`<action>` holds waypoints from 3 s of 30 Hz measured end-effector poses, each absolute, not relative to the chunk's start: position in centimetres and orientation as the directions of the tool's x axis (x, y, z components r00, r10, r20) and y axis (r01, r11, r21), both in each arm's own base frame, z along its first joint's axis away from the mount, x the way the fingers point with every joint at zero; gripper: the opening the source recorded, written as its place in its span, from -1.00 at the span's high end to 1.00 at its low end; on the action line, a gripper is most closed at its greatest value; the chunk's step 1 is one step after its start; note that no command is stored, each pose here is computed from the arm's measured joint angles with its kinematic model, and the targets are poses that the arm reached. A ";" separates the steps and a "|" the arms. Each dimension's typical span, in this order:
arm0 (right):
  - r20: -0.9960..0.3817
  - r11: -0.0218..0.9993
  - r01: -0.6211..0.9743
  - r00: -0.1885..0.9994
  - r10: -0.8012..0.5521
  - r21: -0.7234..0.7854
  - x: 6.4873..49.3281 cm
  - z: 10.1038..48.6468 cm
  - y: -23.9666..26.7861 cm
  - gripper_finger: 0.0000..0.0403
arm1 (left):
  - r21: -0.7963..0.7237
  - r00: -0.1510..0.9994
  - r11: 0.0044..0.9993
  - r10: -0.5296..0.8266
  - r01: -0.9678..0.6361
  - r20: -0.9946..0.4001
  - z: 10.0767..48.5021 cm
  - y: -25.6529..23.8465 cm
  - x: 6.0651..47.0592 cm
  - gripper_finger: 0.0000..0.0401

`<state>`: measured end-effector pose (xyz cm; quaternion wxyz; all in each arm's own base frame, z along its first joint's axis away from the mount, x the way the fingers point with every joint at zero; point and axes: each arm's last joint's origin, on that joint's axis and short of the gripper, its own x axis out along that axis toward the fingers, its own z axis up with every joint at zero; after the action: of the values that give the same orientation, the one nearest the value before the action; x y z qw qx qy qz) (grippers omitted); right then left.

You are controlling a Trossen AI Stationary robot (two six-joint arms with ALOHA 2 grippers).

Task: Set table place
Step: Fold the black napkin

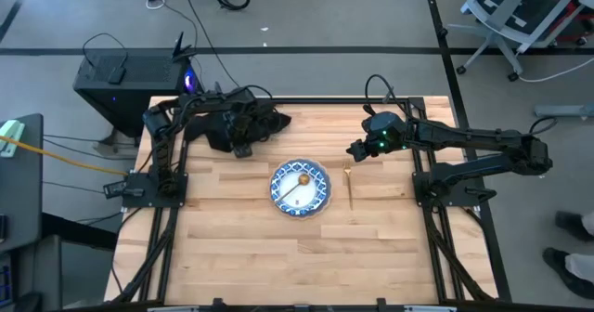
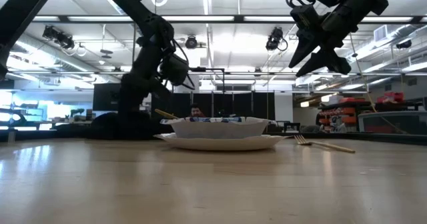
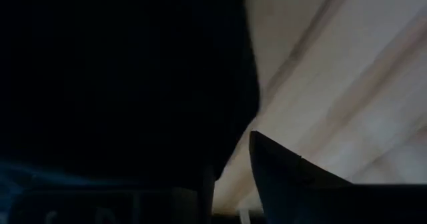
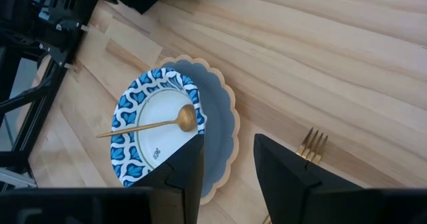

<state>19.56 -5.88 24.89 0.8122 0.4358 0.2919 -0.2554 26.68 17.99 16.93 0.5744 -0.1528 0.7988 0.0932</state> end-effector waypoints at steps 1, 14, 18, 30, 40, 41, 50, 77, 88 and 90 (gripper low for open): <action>-0.697 0.490 0.669 0.699 -0.160 0.559 19.6 24.9 -5.9 0.32 | -0.030 -0.306 0.936 -0.145 -0.350 -0.941 17.0 17.9 26.5 0.56; -0.666 0.627 0.598 0.728 -0.165 0.499 19.8 25.2 -5.9 0.32 | -0.018 -0.280 0.934 -0.126 -0.358 -0.952 20.8 18.8 27.7 0.97; -0.588 0.735 0.504 0.789 -0.179 0.453 20.4 25.9 -6.1 0.32 | -0.003 -0.230 0.934 -0.091 -0.358 -0.969 24.2 19.2 28.6 0.98; -0.385 0.899 0.338 0.897 -0.217 0.280 22.8 27.1 -6.8 0.23 | 0.075 0.040 0.968 0.087 -0.241 -0.995 33.2 17.0 31.9 0.98; -0.425 0.974 0.213 0.891 -0.161 0.077 27.6 28.7 -8.3 0.19 | 0.118 0.134 0.992 0.123 -0.044 -0.983 35.6 13.4 33.6 0.98; -0.442 0.978 0.203 0.883 -0.159 0.052 28.0 29.0 -8.5 0.19 | 0.119 0.133 0.992 0.122 -0.031 -0.984 35.5 13.1 33.7 0.98; -0.551 0.990 0.129 0.823 -0.134 -0.048 30.5 30.9 -9.0 0.19 | 0.095 0.121 0.986 0.112 -0.137 -0.986 35.1 12.1 34.1 0.98; -0.526 0.989 0.141 0.838 -0.147 -0.052 28.6 33.3 -8.5 0.19 | -0.017 0.154 0.832 0.083 -0.555 -0.985 37.3 7.3 26.6 0.98; -0.526 0.989 0.142 0.838 -0.147 -0.051 28.6 33.2 -8.5 0.19 | -0.051 0.060 0.703 -0.011 -0.710 -0.998 33.9 1.8 21.9 0.98; -0.526 0.989 0.142 0.838 -0.147 -0.051 28.6 33.2 -8.5 0.19 | -0.047 0.042 0.701 -0.024 -0.712 -0.999 32.3 1.1 22.2 0.98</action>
<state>28.56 -8.47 33.24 0.9585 -0.0050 0.2748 -0.0753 22.20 1.10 32.26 0.6624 -0.2870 0.6415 0.2596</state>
